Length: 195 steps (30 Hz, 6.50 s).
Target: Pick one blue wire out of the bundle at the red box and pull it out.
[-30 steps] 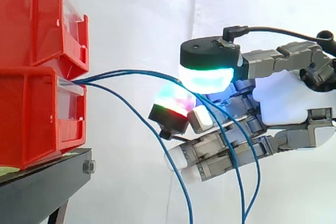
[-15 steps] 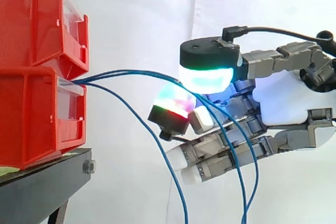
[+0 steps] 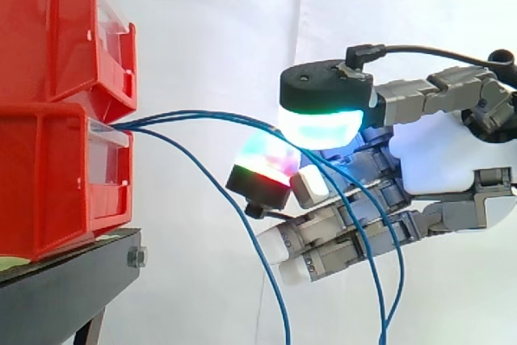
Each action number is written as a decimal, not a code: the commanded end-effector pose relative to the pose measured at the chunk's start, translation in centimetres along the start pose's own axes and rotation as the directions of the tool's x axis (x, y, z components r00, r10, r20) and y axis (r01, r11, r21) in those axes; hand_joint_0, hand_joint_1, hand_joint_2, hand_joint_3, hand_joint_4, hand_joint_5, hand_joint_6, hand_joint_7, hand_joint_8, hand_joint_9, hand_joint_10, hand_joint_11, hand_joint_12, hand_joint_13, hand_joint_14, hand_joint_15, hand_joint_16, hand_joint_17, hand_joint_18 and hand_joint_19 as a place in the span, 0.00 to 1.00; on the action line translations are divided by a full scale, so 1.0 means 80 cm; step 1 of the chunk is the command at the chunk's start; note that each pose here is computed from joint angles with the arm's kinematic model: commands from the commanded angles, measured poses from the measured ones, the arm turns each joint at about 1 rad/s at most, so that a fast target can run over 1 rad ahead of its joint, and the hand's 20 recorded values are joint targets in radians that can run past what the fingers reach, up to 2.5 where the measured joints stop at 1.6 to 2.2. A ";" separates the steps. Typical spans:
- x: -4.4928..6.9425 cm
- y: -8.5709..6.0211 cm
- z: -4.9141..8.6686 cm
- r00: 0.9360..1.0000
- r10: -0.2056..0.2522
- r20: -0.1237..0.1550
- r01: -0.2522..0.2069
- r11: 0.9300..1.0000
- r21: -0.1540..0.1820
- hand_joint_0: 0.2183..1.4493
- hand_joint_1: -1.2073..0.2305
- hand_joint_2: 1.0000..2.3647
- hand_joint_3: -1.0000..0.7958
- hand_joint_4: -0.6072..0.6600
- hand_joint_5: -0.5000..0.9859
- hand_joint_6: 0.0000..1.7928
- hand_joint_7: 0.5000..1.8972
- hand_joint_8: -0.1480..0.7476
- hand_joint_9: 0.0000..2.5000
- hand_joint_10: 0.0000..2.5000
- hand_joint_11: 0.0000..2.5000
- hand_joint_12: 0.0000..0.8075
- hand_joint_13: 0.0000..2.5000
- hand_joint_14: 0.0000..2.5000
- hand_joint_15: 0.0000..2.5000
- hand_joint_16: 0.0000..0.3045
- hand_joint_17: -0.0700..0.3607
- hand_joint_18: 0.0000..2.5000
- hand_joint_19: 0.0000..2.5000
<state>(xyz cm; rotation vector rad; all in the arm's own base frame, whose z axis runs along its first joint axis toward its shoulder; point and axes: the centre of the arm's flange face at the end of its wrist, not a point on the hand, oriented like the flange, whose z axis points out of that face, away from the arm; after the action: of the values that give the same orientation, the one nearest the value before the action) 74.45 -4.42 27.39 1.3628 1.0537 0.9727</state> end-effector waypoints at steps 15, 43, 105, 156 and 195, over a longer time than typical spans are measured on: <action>0.001 0.000 0.000 1.000 0.001 -0.001 -0.001 1.000 -0.002 0.29 0.30 0.02 0.52 0.68 0.24 0.43 0.49 0.51 0.37 0.01 0.31 0.50 0.22 0.00 0.12 0.21 0.49 0.18 0.17; 0.005 -0.001 -0.002 0.998 0.059 -0.028 -0.058 0.998 0.011 0.30 0.35 0.01 0.55 0.84 0.30 0.29 0.71 0.51 0.41 0.01 0.22 0.54 0.24 0.00 0.10 0.23 0.53 0.21 0.16; 0.005 -0.001 -0.002 0.998 0.056 -0.030 -0.056 0.998 0.010 0.27 0.29 0.01 0.46 0.66 0.25 0.45 0.54 0.49 0.41 0.01 0.30 0.49 0.23 0.01 0.12 0.20 0.48 0.18 0.18; 0.004 -0.001 -0.002 0.998 0.058 -0.030 -0.058 0.998 0.008 0.31 0.27 0.00 0.28 0.77 0.31 0.28 0.68 0.43 0.39 0.01 0.26 0.46 0.19 0.00 0.10 0.19 0.47 0.15 0.15; 0.006 -0.003 -0.002 0.998 0.056 -0.031 -0.055 0.998 0.011 0.30 0.37 0.01 0.45 0.73 0.31 0.28 0.72 0.44 0.39 0.01 0.22 0.46 0.19 0.00 0.09 0.19 0.47 0.14 0.17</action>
<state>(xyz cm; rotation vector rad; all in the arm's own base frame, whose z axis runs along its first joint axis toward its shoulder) 74.41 -3.98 27.18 1.3957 1.0501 1.0337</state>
